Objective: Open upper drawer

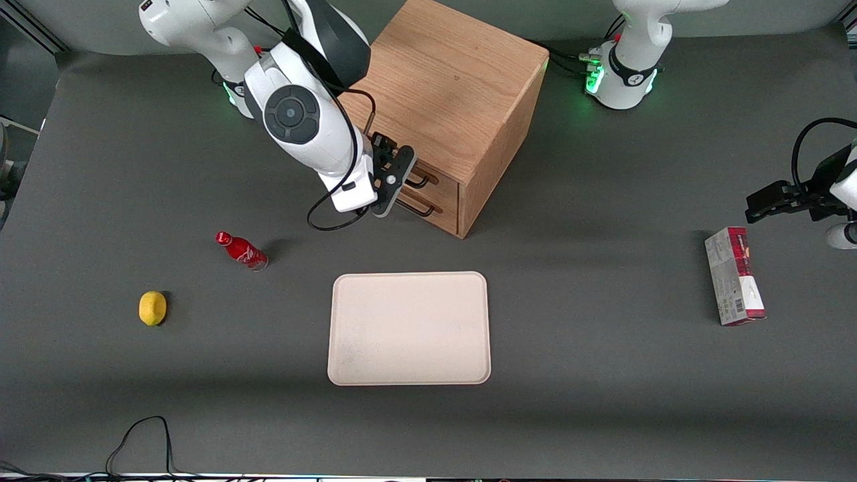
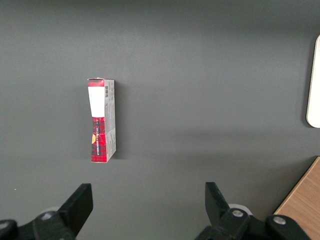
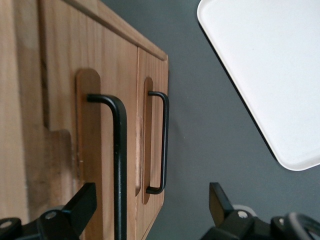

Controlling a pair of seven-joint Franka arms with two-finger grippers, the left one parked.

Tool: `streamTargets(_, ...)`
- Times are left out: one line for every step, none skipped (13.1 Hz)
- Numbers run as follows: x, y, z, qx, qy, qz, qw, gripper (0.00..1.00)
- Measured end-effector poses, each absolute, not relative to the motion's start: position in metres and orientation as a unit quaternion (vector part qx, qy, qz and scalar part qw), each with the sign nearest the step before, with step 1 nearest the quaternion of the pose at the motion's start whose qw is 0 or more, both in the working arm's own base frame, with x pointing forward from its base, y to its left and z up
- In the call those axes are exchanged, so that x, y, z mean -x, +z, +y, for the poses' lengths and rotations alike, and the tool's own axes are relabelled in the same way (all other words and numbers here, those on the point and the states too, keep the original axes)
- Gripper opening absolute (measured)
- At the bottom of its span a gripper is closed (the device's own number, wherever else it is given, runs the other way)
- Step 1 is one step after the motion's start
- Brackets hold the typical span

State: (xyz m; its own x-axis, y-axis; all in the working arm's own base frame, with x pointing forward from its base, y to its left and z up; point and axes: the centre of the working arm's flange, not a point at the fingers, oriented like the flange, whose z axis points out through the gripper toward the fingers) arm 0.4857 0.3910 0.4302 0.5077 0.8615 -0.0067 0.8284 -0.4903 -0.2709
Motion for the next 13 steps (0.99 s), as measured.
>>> streamTargets(-0.484,0.426,0.389,0.859,0.073,-0.493,0.117,1.0)
streamTargets(-0.483,0.424,0.388,0.858,0.075,-0.495,0.117,1.0)
streamTargets(-0.482,0.423,0.387,0.858,0.075,-0.495,0.116,1.0)
streamTargets(-0.481,0.422,0.386,0.858,0.076,-0.495,0.116,1.0)
streamTargets(-0.48,0.421,0.386,0.858,0.076,-0.495,0.116,1.0)
streamTargets(-0.48,0.42,0.386,0.858,0.076,-0.495,0.116,1.0)
streamTargets(-0.48,0.42,0.387,0.858,0.075,-0.495,0.116,1.0)
streamTargets(-0.479,0.418,0.387,0.858,0.074,-0.495,0.116,1.0)
streamTargets(-0.48,0.417,0.386,0.858,0.072,-0.495,0.116,1.0)
streamTargets(-0.48,0.414,0.386,0.859,0.07,-0.494,0.116,1.0)
streamTargets(-0.48,0.41,0.387,0.859,0.069,-0.494,0.115,1.0)
streamTargets(-0.48,0.407,0.387,0.859,0.068,-0.494,0.115,1.0)
streamTargets(-0.481,0.405,0.388,0.859,0.069,-0.494,0.115,1.0)
